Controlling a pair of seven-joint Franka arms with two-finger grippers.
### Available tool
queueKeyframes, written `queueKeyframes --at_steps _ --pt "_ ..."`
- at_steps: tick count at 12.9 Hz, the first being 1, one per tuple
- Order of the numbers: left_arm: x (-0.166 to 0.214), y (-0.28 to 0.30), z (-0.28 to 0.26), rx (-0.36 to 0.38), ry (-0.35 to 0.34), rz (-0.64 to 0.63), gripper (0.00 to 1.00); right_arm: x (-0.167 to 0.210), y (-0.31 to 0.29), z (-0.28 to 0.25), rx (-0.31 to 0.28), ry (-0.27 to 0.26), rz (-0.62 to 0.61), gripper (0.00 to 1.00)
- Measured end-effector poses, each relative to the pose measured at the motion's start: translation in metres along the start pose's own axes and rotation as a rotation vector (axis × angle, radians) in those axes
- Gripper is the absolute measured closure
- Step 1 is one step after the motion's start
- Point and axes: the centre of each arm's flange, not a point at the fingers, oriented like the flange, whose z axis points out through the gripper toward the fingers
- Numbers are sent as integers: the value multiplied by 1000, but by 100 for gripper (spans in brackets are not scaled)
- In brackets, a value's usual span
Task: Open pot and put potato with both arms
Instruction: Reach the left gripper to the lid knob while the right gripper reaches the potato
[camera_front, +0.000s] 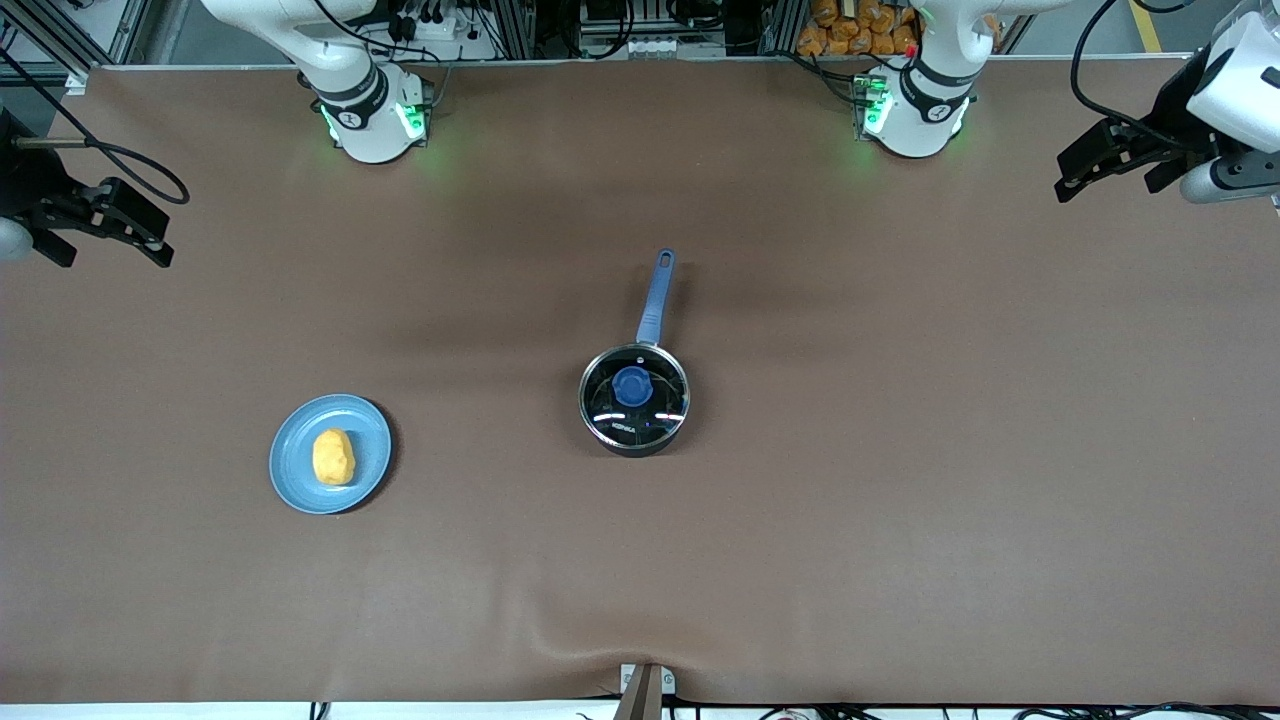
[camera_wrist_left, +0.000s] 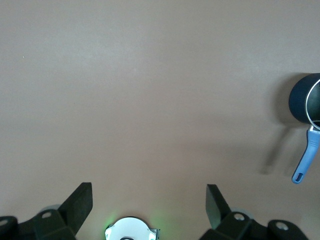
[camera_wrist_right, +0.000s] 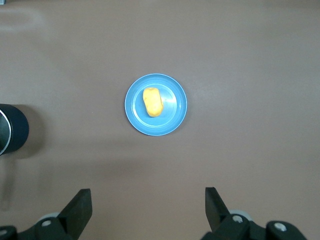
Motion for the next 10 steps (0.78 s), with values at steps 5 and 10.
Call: queueKeyframes --at_steps 5,10 --pt "0 3 1 4 -1 6 0 0 0 0 0 0 0 0" --pt "17 40 26 13 -48 70 0 0 -1 -3 0 8 -1 0"
